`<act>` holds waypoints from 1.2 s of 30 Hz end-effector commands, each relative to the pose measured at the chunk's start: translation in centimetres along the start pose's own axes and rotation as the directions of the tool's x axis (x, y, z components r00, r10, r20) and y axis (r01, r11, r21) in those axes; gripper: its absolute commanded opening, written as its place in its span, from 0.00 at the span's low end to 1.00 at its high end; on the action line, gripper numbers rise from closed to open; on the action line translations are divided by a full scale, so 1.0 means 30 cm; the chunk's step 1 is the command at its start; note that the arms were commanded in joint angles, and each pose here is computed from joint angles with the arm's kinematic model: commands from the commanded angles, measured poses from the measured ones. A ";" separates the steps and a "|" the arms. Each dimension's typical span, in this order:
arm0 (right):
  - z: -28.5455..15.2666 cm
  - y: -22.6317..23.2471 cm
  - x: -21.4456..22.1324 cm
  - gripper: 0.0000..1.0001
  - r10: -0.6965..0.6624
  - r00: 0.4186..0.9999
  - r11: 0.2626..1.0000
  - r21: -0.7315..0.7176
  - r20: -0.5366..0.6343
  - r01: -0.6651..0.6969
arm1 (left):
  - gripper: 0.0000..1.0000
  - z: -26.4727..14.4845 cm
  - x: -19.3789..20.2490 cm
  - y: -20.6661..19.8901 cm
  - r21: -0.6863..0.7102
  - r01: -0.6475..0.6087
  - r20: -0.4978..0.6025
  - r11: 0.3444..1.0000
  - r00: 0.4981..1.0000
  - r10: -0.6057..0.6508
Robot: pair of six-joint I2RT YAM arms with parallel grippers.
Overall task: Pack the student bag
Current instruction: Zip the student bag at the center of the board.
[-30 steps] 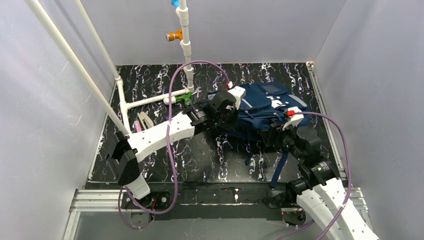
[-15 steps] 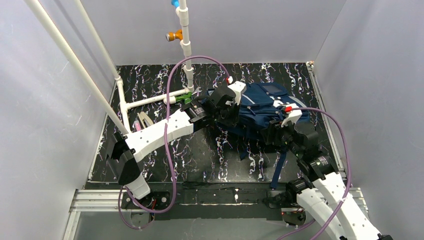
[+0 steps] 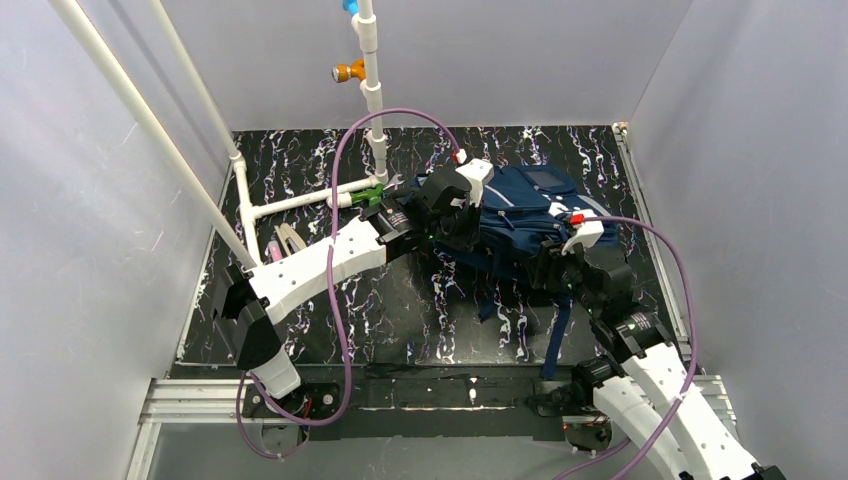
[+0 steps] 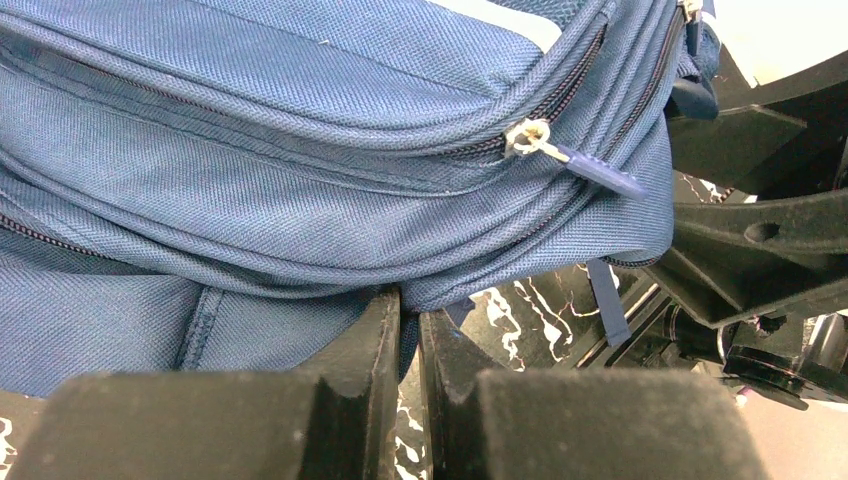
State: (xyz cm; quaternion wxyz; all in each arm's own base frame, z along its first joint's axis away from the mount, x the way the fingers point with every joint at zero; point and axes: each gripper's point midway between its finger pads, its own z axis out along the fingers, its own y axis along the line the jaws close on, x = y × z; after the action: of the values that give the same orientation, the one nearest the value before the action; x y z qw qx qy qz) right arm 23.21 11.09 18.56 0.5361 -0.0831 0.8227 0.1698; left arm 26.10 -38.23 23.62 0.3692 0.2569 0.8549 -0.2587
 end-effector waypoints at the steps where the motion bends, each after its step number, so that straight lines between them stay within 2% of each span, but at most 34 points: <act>1: 0.007 0.010 -0.037 0.56 0.059 0.996 0.998 -0.010 0.067 -0.058 | 0.00 -0.208 -0.322 -0.123 0.146 0.014 0.304 0.989 0.951 -0.058; 3: 0.009 0.012 -0.021 0.54 0.088 0.994 0.996 -0.012 0.062 -0.087 | 0.00 -0.206 -0.322 -0.127 0.153 0.016 0.301 0.988 0.951 -0.062; 7: 0.031 0.019 0.005 0.40 0.078 0.995 0.996 -0.034 0.060 -0.076 | 0.00 -0.195 -0.318 -0.135 0.166 0.026 0.291 0.986 0.954 -0.075; 12: 0.047 0.023 -0.003 0.33 0.060 0.996 0.997 -0.045 0.072 -0.057 | 0.00 -0.190 -0.306 -0.132 0.165 0.033 0.284 0.986 0.956 -0.079; 16: 0.049 0.036 -0.005 0.14 0.048 0.998 0.997 -0.058 0.033 -0.046 | 0.00 -0.179 -0.283 -0.125 0.159 0.027 0.274 0.987 0.959 -0.071; 20: 0.024 0.096 -0.037 0.01 0.058 0.998 0.989 -0.132 -0.026 -0.061 | 0.00 -0.156 -0.237 -0.105 0.145 0.007 0.260 0.989 0.965 -0.045; 24: -0.021 0.191 -0.115 0.01 0.091 0.993 0.963 -0.248 -0.072 -0.106 | 0.00 -0.108 -0.147 -0.071 0.129 -0.005 0.229 0.992 0.973 -0.025; 30: -0.024 0.329 -0.130 0.01 0.235 0.947 0.868 -0.391 -0.218 -0.306 | 0.00 -0.029 -0.022 -0.030 0.107 0.016 0.171 0.994 0.985 -0.034; 33: -0.014 0.392 -0.157 0.01 0.317 0.921 0.807 -0.447 -0.224 -0.386 | 0.00 0.000 0.015 -0.026 0.111 0.046 0.154 0.993 0.986 -0.063; 36: -0.003 0.436 -0.142 0.01 0.312 0.918 0.789 -0.471 -0.247 -0.394 | 0.00 0.018 0.060 -0.038 0.148 0.057 0.123 0.987 0.989 -0.076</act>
State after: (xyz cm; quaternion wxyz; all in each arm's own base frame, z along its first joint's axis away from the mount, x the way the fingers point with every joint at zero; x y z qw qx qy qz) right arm 21.10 19.05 19.57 0.3655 -0.0552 0.8540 0.3662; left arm 24.78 -36.51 17.81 0.3546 0.2509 0.8619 -0.2616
